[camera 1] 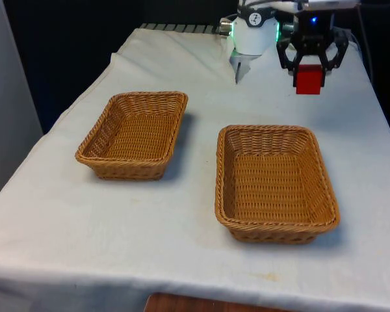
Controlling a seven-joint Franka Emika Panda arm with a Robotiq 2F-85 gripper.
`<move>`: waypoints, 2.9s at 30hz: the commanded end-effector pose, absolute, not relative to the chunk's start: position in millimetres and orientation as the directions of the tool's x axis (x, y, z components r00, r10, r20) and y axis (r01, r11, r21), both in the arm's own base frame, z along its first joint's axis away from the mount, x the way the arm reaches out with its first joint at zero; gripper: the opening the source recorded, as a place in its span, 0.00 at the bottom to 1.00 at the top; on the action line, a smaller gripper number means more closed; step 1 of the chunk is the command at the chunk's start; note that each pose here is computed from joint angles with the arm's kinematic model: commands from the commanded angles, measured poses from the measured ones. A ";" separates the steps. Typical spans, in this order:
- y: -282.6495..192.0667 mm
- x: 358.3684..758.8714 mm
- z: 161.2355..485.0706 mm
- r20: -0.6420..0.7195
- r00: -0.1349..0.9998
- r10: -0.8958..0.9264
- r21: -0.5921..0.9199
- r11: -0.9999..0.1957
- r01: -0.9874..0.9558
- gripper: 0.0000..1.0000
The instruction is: Pick up the red cube and place it into the right basket.
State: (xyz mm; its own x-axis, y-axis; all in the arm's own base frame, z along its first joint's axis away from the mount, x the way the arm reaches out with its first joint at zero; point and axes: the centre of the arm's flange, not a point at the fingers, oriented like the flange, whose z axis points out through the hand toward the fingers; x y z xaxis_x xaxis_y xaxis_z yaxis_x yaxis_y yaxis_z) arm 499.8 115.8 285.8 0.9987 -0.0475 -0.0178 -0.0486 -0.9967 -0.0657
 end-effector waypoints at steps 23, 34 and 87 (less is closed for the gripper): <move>45.4 537.6 306.6 0.002 1.000 -0.025 -0.059 -0.998 -0.025 0.03; 8.4 547.8 306.7 0.014 1.000 -0.028 -0.051 -0.998 -0.027 0.03; -172.4 578.0 280.5 0.044 0.998 -0.048 -0.010 -0.999 -0.047 0.03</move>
State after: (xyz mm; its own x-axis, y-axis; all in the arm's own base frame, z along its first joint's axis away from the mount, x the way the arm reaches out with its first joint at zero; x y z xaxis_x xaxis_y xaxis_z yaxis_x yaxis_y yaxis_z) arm 578.0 -172.4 280.5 0.9979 -0.0477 0.0444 -0.0473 -0.9988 -0.0103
